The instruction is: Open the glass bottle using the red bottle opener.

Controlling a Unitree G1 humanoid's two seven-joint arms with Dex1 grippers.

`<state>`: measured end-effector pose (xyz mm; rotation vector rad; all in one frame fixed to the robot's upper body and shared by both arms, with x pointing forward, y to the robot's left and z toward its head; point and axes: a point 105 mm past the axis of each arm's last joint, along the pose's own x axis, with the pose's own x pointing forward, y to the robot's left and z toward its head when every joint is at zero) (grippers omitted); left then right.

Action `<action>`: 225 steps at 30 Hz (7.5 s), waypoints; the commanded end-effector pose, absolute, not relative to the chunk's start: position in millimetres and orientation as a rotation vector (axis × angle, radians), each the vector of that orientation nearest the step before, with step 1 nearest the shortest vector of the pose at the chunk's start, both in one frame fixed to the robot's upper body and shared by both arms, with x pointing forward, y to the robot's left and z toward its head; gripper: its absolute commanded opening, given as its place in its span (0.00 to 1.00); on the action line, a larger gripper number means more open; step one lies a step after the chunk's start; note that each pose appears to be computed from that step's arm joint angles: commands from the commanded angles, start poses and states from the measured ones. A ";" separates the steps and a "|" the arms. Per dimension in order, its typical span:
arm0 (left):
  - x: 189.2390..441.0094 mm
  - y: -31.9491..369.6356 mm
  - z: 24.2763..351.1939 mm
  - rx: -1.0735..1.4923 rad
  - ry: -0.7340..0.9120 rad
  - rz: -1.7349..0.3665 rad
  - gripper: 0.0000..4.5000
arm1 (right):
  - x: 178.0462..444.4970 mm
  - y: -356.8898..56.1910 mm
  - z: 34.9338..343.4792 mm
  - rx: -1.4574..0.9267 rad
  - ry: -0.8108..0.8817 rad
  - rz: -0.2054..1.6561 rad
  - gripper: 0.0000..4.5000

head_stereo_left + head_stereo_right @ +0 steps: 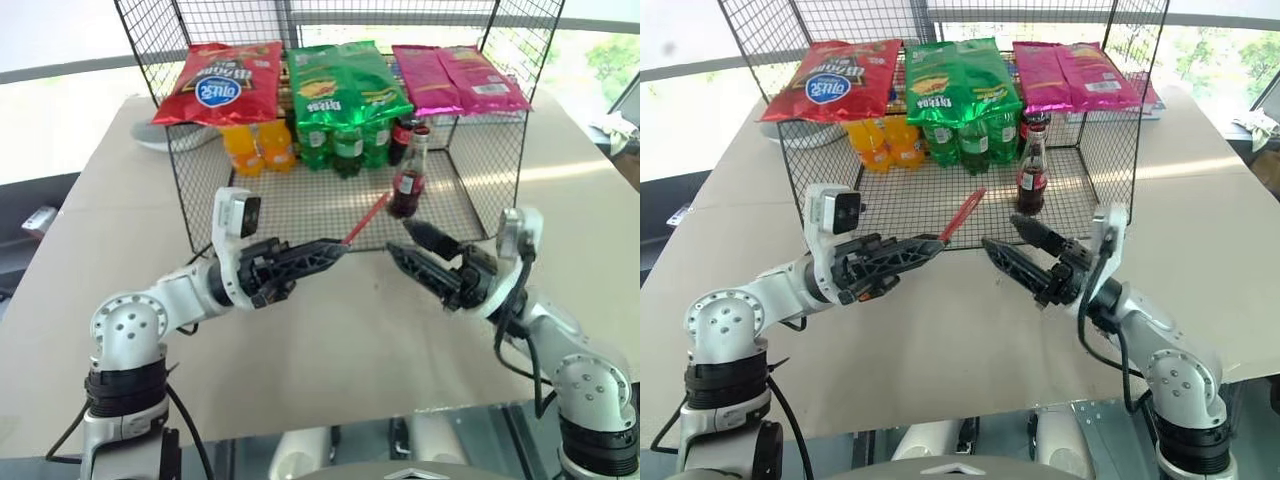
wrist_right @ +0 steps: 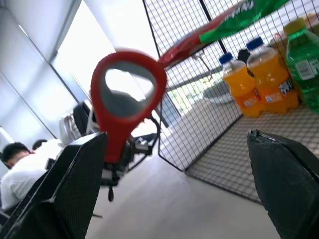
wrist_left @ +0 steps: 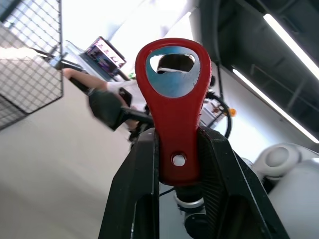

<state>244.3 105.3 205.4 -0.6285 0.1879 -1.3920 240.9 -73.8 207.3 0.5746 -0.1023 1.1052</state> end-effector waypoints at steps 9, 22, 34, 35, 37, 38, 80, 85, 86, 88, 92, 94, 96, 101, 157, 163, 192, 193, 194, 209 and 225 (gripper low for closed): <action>277.1 89.6 175.8 0.173 -0.189 -1.090 0.11 | 246.5 -52.5 192.8 0.445 0.064 1.057 1.00; 288.0 82.2 178.5 0.314 -0.381 -0.939 0.11 | 266.9 -28.2 187.5 0.520 0.133 0.971 0.53; 282.0 86.2 170.3 0.339 -0.381 -0.957 0.11 | 273.4 -27.8 193.5 0.556 0.117 0.940 0.53; 281.8 86.2 170.4 0.338 -0.382 -0.957 0.11 | 272.8 -27.7 193.5 0.557 0.119 0.943 0.41; 281.4 85.7 170.5 0.336 -0.384 -0.958 0.11 | 272.0 -26.9 192.6 0.560 0.124 0.948 0.23; 281.1 85.5 170.6 0.337 -0.385 -0.958 0.11 | 271.6 -26.4 192.3 0.562 0.127 0.951 0.12; 248.6 94.2 194.0 -0.209 0.151 -1.501 0.05 | 234.2 -19.4 165.7 0.024 0.260 1.418 0.00; 250.4 95.5 193.7 -0.246 0.133 -1.481 0.02 | 237.4 -20.2 170.6 0.049 0.230 1.398 0.00; 250.4 96.5 192.4 -0.262 0.128 -1.468 0.02 | 237.4 -20.6 173.8 0.069 0.211 1.401 0.00; 249.2 98.0 190.6 -0.286 0.119 -1.455 0.01 | 239.3 -21.4 178.0 0.121 0.191 1.388 0.09; 249.3 102.1 190.3 -0.295 0.115 -1.433 0.00 | 242.2 -22.4 176.3 0.127 0.200 1.363 0.32; 251.2 109.6 189.7 -0.285 0.128 -1.422 0.00 | 243.2 -22.9 175.5 0.121 0.206 1.358 0.32; 252.3 114.5 188.7 -0.266 0.141 -1.416 0.05 | 243.1 -22.9 175.2 0.116 0.210 1.364 0.34; 263.9 123.7 182.5 -0.206 0.149 -1.335 0.49 | 245.8 -23.5 167.2 0.076 0.228 1.343 0.06; 298.2 121.4 123.7 0.211 0.713 -0.976 0.50 | 252.3 -18.7 88.8 -0.021 0.462 1.169 0.73; 304.2 143.4 128.5 0.260 0.662 -0.849 0.50 | 244.2 -2.5 92.9 0.012 0.479 1.352 0.73; 293.9 108.9 85.8 0.579 0.578 -1.106 0.93 | 247.3 -65.2 110.4 0.018 0.343 1.127 0.75; 296.3 110.4 82.0 0.603 0.584 -1.098 0.93 | 247.6 -65.2 111.0 0.018 0.337 1.114 0.75; 297.7 111.0 78.4 0.614 0.594 -1.096 0.87 | 248.5 -65.7 111.7 0.023 0.332 1.090 0.75; 293.0 94.6 114.9 0.487 0.327 -1.188 0.09 | 258.4 -62.8 114.7 0.203 0.312 0.906 0.75; 287.4 89.0 132.0 0.536 0.076 -1.182 0.09 | 271.2 -53.2 144.4 0.464 0.255 0.925 0.75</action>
